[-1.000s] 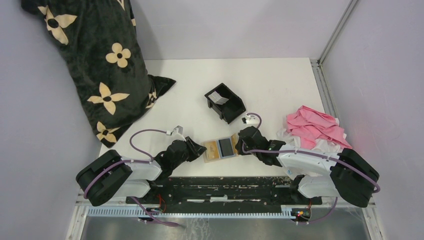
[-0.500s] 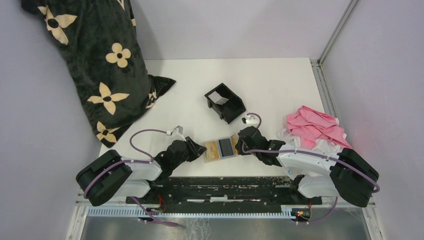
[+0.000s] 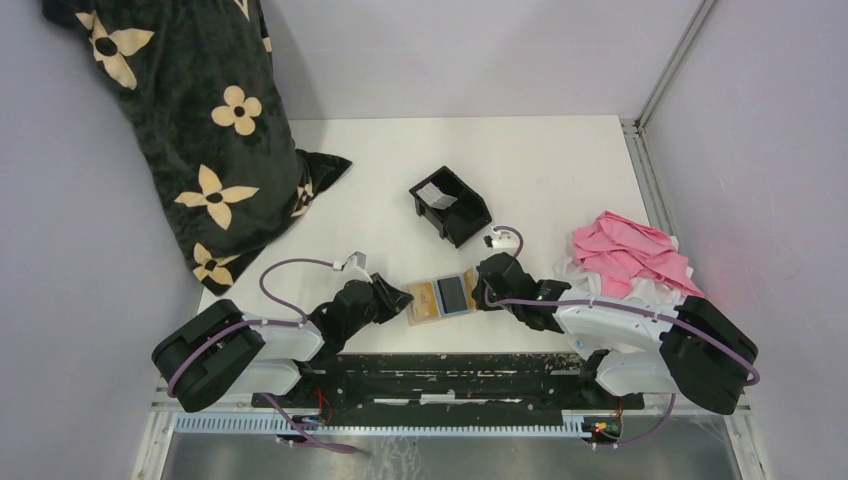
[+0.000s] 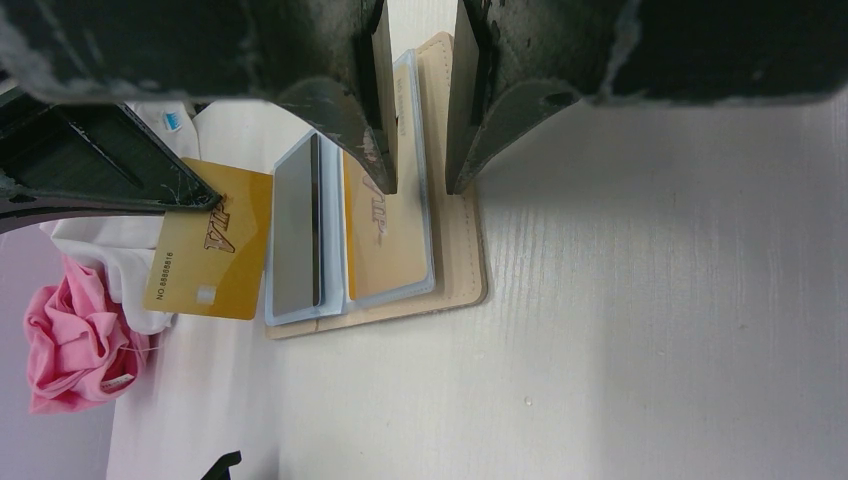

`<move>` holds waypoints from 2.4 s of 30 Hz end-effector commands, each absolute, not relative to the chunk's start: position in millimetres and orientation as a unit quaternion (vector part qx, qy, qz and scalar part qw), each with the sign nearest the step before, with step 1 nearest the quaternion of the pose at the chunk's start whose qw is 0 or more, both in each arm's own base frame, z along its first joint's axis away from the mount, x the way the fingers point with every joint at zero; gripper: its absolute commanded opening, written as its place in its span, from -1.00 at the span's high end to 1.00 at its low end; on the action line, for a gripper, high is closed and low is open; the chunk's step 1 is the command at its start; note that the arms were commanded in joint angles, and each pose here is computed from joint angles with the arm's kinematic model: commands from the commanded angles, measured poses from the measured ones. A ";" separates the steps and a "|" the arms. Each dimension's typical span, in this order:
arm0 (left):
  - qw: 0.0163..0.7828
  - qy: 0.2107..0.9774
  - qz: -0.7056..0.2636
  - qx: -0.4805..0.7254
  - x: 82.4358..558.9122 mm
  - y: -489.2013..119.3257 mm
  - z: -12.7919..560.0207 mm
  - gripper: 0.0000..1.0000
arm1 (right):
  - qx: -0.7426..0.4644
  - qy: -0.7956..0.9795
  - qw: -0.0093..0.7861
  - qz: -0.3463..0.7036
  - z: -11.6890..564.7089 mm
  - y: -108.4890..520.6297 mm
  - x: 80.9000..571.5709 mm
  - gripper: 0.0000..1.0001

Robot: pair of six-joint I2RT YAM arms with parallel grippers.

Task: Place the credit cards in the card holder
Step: Turn over the card slot in the card holder.

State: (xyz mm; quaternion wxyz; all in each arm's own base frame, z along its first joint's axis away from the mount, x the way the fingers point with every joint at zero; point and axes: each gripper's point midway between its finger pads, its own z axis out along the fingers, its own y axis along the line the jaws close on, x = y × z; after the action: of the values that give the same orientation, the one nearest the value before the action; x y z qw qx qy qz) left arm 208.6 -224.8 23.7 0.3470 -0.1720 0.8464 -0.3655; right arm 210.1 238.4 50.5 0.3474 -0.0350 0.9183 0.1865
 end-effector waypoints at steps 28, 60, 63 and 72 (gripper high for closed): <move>0.352 0.841 -0.369 -0.182 210.7 -227.7 24.4 0.37 | -0.024 0.897 0.375 0.233 83.9 256.8 219.6 0.98; 0.348 0.843 -0.369 -0.177 209.4 -231.3 23.9 0.37 | -0.011 0.905 0.350 0.239 61.6 262.6 215.6 0.98; 0.348 0.844 -0.368 -0.177 209.1 -230.6 23.4 0.37 | -0.010 0.905 0.350 0.241 60.4 262.5 215.1 0.98; 0.348 0.845 -0.366 -0.177 208.7 -229.6 22.0 0.37 | 0.000 0.910 0.345 0.230 52.9 258.2 214.8 0.98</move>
State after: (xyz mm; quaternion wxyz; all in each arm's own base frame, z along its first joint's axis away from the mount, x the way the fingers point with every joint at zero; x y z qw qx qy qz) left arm 208.6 -228.3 22.9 0.3520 -0.1687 0.8447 -0.3661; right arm 211.0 253.6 51.5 0.3371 -0.0123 0.9155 0.2194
